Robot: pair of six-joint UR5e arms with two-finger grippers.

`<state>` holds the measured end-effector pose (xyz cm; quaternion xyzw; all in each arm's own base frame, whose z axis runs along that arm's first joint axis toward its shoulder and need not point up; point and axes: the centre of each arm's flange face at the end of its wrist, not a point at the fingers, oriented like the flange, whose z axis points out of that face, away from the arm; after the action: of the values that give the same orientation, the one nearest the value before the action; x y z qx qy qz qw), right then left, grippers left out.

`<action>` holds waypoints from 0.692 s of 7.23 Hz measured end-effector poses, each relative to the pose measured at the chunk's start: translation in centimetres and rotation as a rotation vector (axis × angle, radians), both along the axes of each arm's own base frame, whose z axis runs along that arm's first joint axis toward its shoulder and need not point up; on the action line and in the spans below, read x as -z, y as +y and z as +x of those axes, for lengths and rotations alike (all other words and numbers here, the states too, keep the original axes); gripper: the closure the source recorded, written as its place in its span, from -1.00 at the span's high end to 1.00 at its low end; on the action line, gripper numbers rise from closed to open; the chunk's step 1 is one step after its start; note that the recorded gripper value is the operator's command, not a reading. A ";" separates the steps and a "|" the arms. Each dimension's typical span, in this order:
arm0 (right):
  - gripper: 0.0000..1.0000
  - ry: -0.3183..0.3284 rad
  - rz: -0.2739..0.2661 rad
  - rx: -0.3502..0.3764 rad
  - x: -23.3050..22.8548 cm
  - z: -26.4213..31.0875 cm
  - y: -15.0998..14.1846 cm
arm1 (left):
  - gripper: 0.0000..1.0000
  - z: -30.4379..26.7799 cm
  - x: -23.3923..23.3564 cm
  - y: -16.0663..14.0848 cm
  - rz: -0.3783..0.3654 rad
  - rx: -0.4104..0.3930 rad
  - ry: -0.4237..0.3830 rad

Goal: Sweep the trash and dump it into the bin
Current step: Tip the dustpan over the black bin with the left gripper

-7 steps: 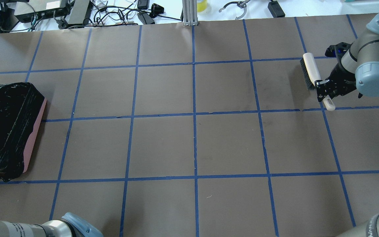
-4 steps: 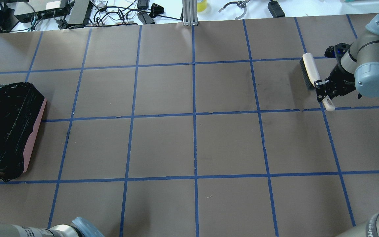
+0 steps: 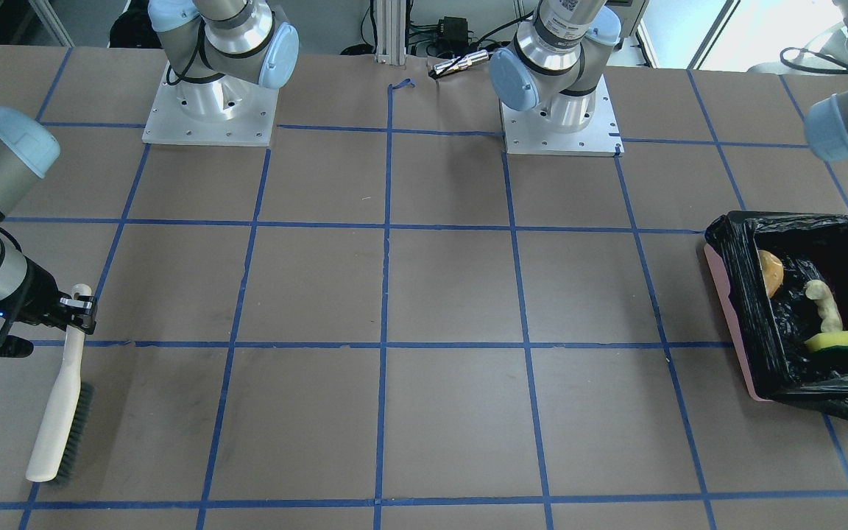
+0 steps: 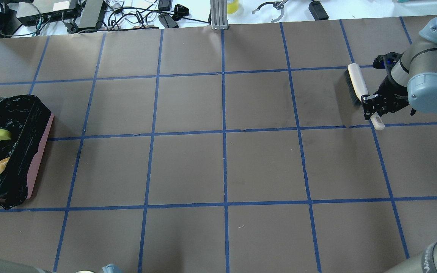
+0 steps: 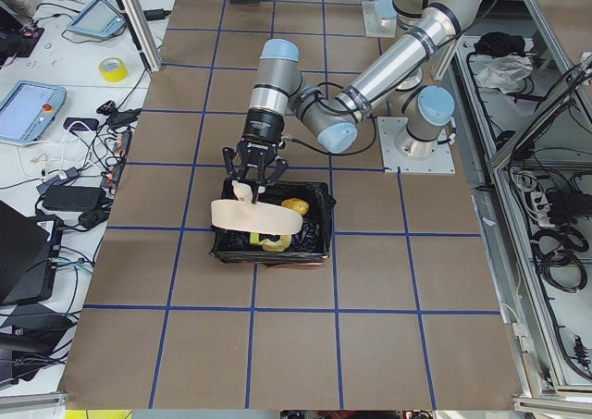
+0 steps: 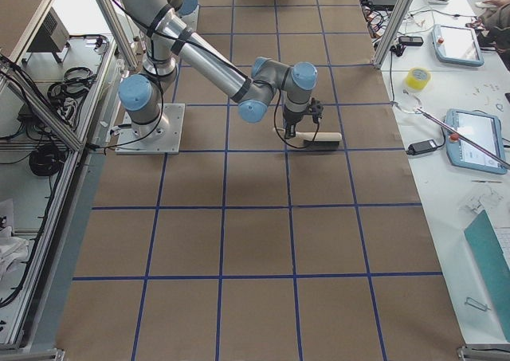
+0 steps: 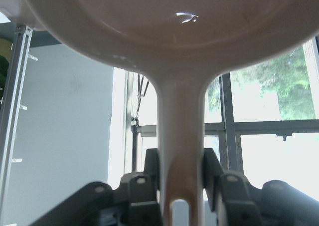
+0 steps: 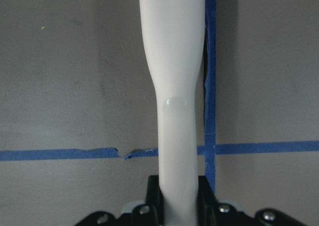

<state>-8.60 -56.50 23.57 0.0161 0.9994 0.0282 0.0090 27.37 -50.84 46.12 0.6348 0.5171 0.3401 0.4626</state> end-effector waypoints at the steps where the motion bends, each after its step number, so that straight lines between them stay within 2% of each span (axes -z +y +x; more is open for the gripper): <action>1: 0.08 0.001 0.001 -0.001 0.0 0.0 0.0 | -1.00 -2.1 0.0 -0.3 -0.031 0.042 -0.048; 3: 0.45 0.003 0.001 -0.002 -0.1 0.0 0.0 | -1.00 -8.9 -2.1 -2.3 -0.091 0.184 -0.091; 4: 0.60 0.005 -0.004 -0.001 -0.3 -0.1 -0.1 | -1.00 -12.6 -2.7 -3.7 -0.129 0.275 -0.079; 5: 0.73 0.008 -0.012 -0.001 -0.7 -0.1 -0.2 | -1.00 -15.7 -2.5 -5.0 -0.192 0.367 -0.020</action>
<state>-8.70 -56.70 24.32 0.0158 0.9996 0.0220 0.0054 11.66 -55.84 48.64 0.6678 0.4182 0.2055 0.5804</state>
